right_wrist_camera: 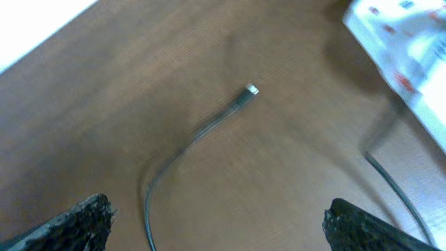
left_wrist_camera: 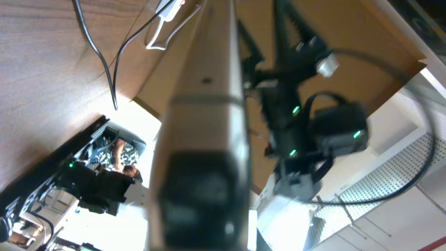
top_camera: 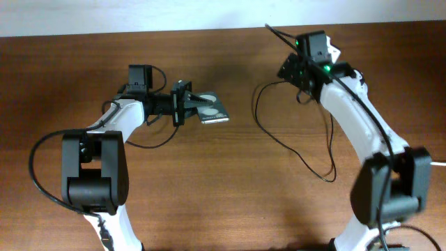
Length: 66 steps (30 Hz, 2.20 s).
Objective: Plug charger to phone and switch on socket
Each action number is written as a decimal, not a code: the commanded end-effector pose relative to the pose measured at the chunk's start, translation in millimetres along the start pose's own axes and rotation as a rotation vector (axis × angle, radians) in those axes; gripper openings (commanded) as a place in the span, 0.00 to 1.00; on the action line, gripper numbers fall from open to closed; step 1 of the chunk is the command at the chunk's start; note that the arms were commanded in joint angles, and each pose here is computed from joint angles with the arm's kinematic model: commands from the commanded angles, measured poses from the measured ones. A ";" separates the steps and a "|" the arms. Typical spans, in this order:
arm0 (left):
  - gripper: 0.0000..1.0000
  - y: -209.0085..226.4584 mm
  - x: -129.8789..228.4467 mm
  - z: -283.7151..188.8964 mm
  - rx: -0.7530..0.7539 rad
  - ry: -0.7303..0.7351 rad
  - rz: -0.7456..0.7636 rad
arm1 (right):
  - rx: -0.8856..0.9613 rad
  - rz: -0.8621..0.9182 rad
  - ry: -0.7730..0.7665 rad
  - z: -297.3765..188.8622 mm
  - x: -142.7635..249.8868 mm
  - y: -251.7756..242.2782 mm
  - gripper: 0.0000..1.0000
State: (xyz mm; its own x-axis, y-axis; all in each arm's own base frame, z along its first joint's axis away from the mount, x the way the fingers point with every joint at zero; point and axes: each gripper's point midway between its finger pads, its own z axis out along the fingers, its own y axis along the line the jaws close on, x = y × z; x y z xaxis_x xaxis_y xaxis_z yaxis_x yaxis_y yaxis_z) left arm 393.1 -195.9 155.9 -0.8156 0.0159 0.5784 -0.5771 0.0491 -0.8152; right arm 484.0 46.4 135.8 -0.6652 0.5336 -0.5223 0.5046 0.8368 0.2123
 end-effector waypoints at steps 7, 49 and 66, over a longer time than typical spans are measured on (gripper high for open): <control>0.00 -11.1 11.1 0.4 0.015 0.038 0.028 | -0.021 0.189 0.056 104.4 20.0 19.9 0.87; 0.00 -11.1 11.1 0.4 0.015 0.038 0.028 | 0.073 -0.426 0.470 109.1 182.2 13.8 0.52; 0.00 -11.1 11.1 0.4 0.015 0.038 0.028 | 0.062 -0.431 0.516 95.2 174.4 4.8 0.04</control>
State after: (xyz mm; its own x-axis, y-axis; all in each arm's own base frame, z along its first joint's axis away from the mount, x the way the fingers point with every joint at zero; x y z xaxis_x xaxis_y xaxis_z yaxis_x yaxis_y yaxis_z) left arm 393.1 -195.9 155.9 -0.8152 0.0155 0.5790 -0.5777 0.0493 -0.8148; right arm 453.3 145.9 -0.6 -0.9583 0.1696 -0.2299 0.1649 0.9855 0.0396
